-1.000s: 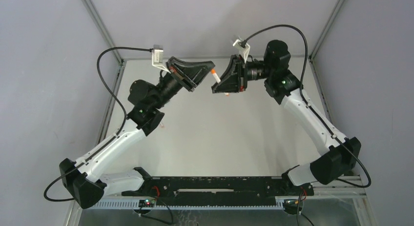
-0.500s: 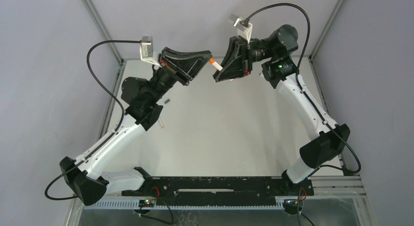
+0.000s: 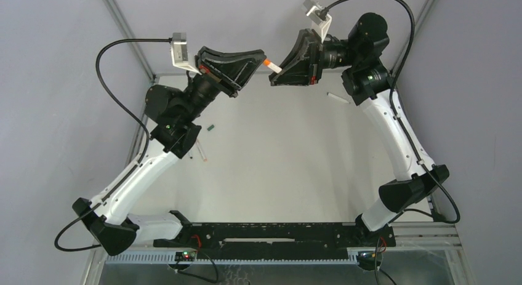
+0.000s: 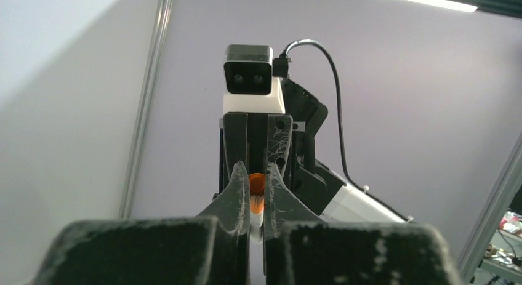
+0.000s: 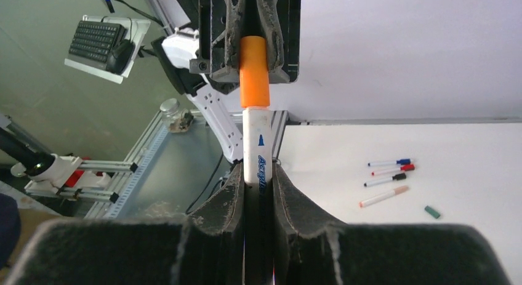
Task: Insert the pens into the pen caps
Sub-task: Press the pen cap onto the pen.
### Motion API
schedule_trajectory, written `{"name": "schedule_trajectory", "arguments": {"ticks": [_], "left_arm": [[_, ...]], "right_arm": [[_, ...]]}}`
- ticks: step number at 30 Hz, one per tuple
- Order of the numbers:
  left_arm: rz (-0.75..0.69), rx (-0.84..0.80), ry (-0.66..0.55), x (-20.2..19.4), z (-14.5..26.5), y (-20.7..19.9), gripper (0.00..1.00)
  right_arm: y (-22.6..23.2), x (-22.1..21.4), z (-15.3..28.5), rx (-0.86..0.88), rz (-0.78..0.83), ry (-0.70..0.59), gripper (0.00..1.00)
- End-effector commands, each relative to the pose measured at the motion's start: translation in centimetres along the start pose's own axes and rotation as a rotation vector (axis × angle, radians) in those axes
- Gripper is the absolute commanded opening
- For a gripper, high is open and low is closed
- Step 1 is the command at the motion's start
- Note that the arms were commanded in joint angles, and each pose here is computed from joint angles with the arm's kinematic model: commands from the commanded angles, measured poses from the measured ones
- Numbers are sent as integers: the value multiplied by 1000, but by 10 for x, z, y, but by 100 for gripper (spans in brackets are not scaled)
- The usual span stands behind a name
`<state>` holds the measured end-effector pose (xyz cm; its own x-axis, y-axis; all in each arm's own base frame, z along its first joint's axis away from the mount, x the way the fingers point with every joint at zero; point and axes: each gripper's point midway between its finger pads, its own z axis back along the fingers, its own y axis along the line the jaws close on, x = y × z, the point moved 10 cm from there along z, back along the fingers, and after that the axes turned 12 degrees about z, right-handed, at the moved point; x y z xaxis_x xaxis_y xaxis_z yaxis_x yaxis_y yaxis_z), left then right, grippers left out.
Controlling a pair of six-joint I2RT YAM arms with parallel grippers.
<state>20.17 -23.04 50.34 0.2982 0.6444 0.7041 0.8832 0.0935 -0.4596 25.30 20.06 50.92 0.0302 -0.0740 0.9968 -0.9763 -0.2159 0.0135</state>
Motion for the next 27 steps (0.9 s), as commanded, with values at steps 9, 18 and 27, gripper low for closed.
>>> {"name": "schedule_trajectory", "arguments": {"ticks": [9,18,27], "left_arm": [[446,268,603,-138,24,59,0],[465,431,631,-145,24,73,0],[428,432,839,-158,49,73,0]], "right_arm": [[-19,54,-37,-339,206,-221,0],[-30,62,-35,-485,280,-196,0],[-33,66,-14,-357,234,-248,0]]}}
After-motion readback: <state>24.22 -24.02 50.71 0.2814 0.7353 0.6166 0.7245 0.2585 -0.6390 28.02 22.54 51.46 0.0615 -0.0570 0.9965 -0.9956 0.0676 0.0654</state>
